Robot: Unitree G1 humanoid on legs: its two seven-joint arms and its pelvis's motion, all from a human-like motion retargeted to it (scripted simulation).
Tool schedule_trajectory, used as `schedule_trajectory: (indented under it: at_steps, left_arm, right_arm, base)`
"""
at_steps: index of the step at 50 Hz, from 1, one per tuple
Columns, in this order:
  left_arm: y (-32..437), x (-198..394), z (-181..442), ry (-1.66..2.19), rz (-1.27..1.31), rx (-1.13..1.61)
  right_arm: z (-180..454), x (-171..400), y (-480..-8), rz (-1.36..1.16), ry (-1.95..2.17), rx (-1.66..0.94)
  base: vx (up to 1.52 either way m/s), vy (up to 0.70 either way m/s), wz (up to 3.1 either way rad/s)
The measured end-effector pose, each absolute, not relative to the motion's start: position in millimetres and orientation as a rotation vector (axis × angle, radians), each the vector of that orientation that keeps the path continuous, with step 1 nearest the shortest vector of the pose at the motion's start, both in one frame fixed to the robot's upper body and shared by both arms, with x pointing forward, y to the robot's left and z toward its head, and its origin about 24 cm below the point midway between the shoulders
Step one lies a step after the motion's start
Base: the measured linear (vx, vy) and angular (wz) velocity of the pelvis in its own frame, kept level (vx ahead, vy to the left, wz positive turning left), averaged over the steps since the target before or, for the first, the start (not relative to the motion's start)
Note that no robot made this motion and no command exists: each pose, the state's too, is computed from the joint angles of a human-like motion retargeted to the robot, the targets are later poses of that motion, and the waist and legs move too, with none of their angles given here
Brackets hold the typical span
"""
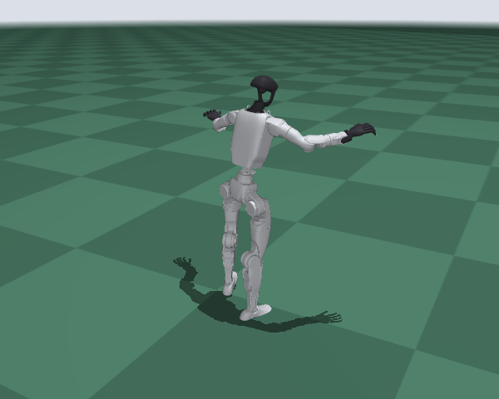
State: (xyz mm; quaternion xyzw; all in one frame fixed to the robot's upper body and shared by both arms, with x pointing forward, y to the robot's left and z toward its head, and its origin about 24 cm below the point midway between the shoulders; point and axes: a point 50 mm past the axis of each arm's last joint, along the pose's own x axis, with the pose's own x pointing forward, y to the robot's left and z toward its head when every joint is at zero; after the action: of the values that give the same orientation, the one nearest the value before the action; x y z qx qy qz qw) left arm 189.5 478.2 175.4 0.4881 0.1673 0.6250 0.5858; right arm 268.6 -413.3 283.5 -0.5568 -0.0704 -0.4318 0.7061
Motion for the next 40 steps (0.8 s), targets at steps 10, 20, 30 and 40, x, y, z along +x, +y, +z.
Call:
schedule_trajectory:
  at_steps: [10,20,30,40]
  left_arm:
    - [487,176,171,0.722,1.406,1.19]
    - [473,199,193,0.484,1.421,1.146]
    - [468,209,196,0.363,1.383,1.187]
    - [486,182,203,0.66,1.336,1.366]
  right_arm:
    - [270,255,-435,-0.963,0.085,-1.201]
    - [262,249,-437,-0.997,0.022,-1.134]
    - [247,256,-428,-0.932,-0.01,-1.142]
    - [245,253,-433,-0.855,0.063,-1.127]
  base:
    - [-0.33,-0.08,0.39]
    - [-0.45,0.07,0.68]
    - [-0.51,0.03,0.0]
    - [-0.39,-0.08,-0.21]
